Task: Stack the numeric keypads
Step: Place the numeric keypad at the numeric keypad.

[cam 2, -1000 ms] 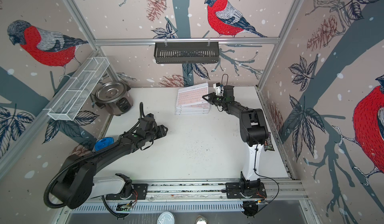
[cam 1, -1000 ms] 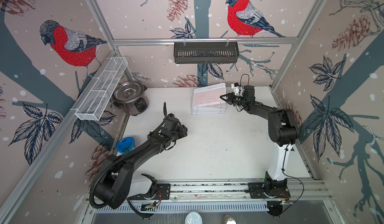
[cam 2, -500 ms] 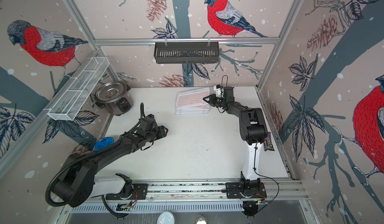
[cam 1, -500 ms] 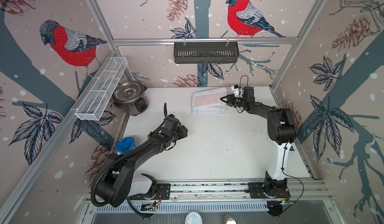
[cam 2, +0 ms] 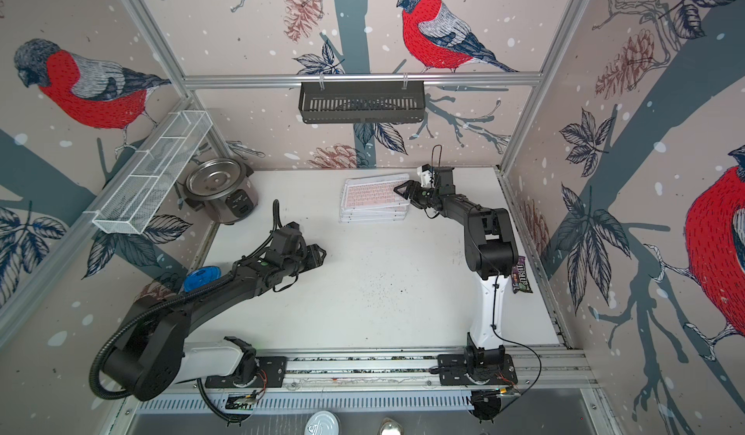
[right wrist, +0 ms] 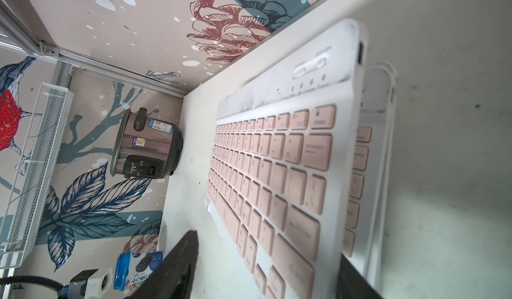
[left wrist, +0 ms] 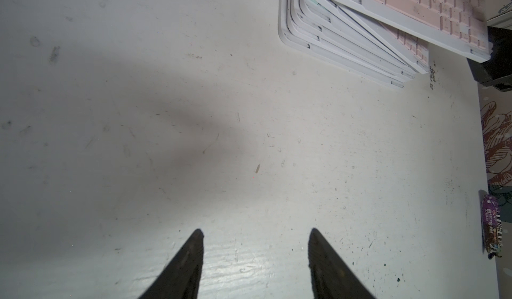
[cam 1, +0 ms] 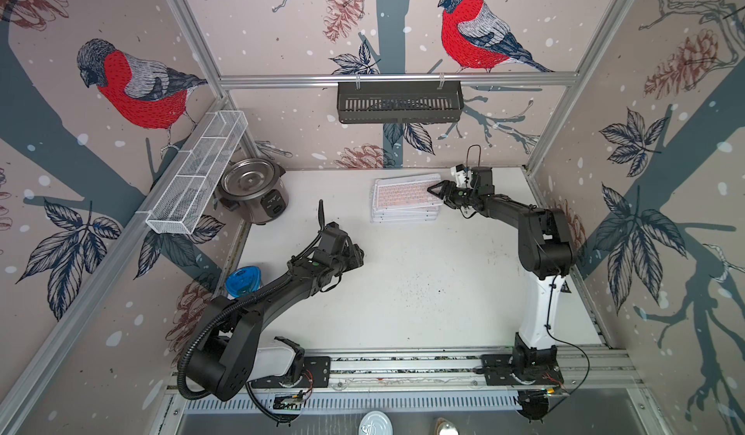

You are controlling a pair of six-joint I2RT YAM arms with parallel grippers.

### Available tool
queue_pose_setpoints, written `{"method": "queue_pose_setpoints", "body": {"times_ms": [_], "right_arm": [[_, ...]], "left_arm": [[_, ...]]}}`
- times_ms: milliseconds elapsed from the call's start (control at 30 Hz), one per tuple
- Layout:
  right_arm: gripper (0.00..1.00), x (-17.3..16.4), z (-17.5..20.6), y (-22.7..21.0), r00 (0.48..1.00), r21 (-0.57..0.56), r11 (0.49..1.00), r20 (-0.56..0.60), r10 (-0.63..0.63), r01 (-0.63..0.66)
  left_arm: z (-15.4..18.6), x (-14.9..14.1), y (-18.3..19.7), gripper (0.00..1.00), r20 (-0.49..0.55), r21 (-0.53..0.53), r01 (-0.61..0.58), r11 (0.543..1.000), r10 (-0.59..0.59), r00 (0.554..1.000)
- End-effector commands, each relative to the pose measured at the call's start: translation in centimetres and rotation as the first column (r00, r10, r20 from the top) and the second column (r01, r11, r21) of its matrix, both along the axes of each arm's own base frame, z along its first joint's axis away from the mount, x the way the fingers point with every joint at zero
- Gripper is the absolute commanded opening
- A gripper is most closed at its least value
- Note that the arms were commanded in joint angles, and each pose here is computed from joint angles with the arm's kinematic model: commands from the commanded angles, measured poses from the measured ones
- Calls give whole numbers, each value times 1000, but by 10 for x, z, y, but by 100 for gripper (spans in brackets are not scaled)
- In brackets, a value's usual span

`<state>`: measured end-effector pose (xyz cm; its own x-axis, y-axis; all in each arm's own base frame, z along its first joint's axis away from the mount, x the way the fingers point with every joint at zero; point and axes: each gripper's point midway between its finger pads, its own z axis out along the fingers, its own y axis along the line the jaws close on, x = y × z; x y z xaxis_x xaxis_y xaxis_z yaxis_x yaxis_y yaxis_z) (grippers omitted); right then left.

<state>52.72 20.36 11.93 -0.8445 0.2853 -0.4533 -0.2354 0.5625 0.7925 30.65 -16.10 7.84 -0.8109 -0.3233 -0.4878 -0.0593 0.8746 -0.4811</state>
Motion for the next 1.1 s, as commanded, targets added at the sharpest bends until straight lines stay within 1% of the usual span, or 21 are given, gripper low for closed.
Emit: {"method": "queue_pose_setpoints", "body": {"times_ms": [0, 300, 467, 567, 700, 900, 1000, 1067], "right_arm": [[68, 4, -5, -1, 1000, -54, 999, 6, -8, 8], [71, 13, -23, -1, 999, -208, 977, -3, -51, 49], [73, 17, -23, -9, 996, -255, 963, 8, -90, 89], [74, 17, -22, -10, 996, -268, 959, 12, -88, 88], [79, 17, -21, -11, 996, -309, 946, 23, -89, 92], [81, 11, 2, -15, 993, -343, 932, 81, -91, 113], [82, 2, 21, -22, 986, -365, 920, 134, -101, 144], [82, -9, 35, -30, 976, -382, 906, 181, -119, 182]], "left_arm": [[0, 2, 1, 60, 7, -3, -8, 1000, 8, 1000], [-2, 1, 1, 60, 8, -8, -6, 1000, 6, 1000], [-1, 0, 1, 60, 9, -12, -7, 1000, 7, 1000], [-2, -1, 1, 60, 11, -13, -7, 1000, 7, 1000], [-1, -1, 1, 60, 13, -14, -6, 1000, 7, 1000], [4, 1, 4, 60, 30, -5, -21, 1000, 21, 999], [11, 4, 10, 60, 55, 20, -37, 999, 36, 998], [20, 8, 17, 60, 91, 51, -62, 997, 57, 994]]}}
